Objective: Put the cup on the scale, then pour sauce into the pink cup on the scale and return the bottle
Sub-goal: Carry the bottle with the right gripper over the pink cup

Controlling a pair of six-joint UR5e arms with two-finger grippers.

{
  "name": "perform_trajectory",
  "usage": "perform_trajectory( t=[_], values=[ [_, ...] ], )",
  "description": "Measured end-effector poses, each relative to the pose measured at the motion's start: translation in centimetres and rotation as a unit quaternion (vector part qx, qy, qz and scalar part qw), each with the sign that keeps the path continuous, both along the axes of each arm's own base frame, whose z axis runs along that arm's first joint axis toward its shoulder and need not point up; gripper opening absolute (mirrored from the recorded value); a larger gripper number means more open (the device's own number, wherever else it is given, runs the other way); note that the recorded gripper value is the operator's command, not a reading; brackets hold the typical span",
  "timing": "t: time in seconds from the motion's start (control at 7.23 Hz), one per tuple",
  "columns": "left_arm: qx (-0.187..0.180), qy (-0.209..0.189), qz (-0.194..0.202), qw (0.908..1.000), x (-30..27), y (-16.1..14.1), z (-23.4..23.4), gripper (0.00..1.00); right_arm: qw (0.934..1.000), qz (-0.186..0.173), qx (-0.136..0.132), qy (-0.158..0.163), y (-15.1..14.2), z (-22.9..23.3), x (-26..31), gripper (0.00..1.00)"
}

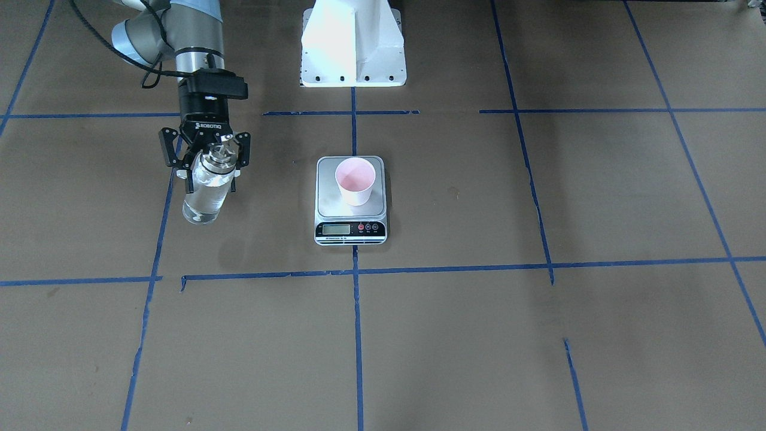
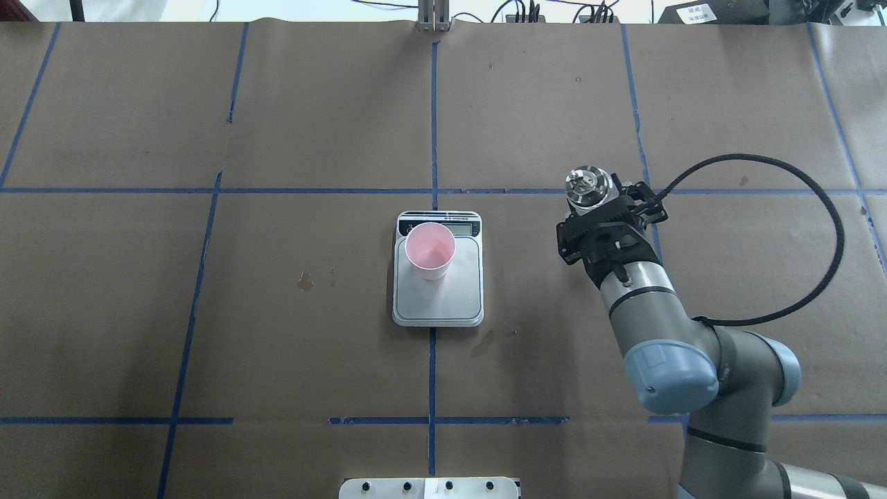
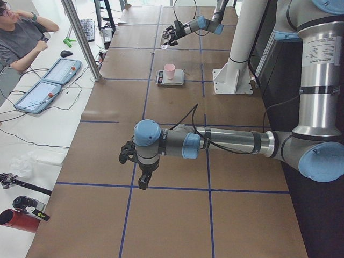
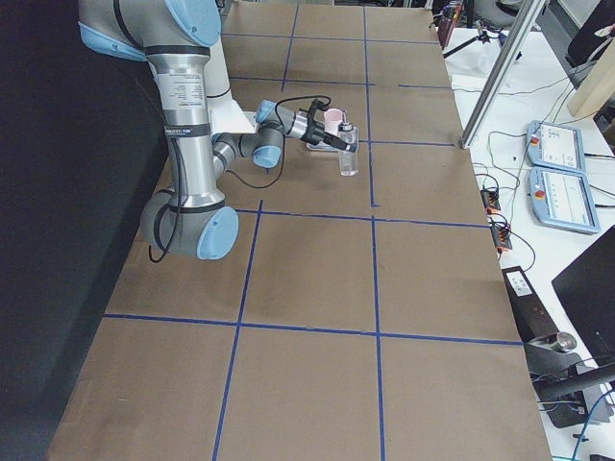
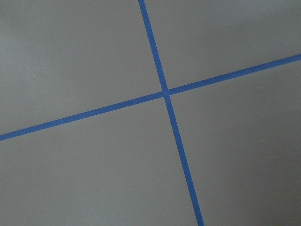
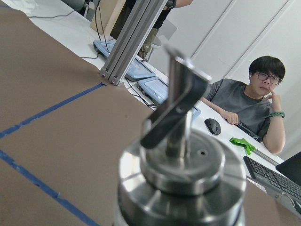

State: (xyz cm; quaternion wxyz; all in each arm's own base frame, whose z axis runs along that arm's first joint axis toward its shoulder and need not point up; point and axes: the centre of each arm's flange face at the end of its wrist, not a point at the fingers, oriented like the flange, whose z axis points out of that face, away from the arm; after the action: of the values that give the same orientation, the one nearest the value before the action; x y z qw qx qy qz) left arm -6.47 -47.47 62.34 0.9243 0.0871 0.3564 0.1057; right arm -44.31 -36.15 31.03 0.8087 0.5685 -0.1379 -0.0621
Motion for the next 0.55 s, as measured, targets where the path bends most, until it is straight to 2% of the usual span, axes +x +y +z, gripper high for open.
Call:
perform_trajectory(
  t=[0.14,0.28,0.55],
  values=[
    [0.000,0.000,0.000,1.0000,0.0,-0.1,0.0,1.00,0.9990,0.006,-0.009,0.044,-0.7,-2.0,-2.2,0.00],
    [0.001,0.000,0.000,1.0000,0.0,-0.1,-0.1,1.00,0.9952,0.014,-0.017,0.095,-1.4,-3.7,-4.6,0.00],
    [0.001,0.000,0.001,1.0000,0.1,-0.3,-0.2,1.00,0.9850,0.028,-0.017,0.170,-1.7,-3.8,-8.1,0.00]
  ],
)
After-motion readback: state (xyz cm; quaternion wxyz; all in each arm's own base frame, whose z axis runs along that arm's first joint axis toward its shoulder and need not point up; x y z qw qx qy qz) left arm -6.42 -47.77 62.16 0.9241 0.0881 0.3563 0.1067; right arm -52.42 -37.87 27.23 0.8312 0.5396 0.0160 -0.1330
